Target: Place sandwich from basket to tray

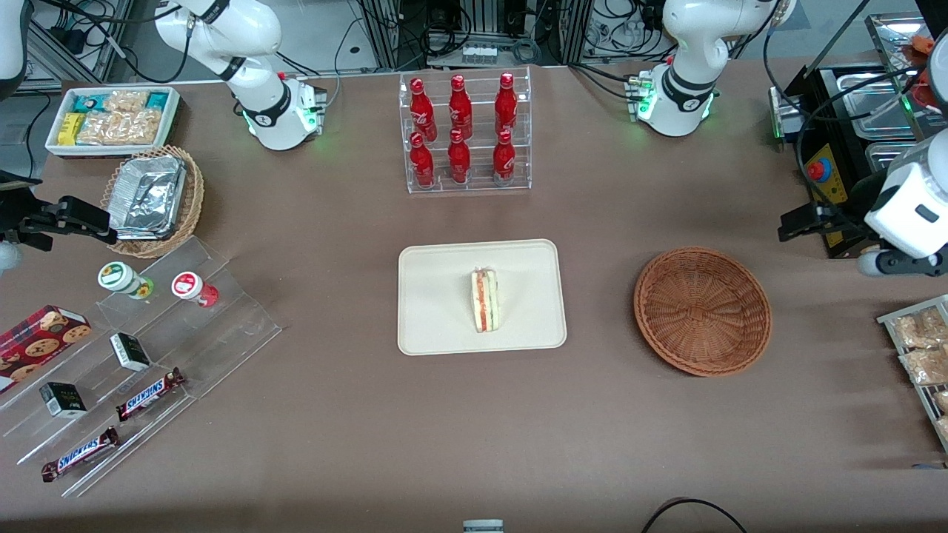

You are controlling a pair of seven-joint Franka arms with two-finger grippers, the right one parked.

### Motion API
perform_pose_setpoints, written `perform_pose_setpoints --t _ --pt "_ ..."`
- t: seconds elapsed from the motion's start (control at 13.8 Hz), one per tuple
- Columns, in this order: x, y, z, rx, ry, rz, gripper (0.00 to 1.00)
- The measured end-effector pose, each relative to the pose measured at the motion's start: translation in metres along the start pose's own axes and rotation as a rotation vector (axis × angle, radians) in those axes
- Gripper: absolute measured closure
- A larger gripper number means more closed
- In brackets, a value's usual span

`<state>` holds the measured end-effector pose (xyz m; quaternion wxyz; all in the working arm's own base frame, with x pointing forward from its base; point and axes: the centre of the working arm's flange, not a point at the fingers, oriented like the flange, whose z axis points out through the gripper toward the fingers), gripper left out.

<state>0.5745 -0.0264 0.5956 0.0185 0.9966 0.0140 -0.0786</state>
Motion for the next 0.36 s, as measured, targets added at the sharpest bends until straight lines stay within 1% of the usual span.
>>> perform_pose_setpoints --t 0.22,0.36 --pt "-0.018 0.004 -0.012 0.010 -0.024 0.006 0.00" --pt "-0.030 0.003 -0.021 0.015 -0.033 0.002 0.00"
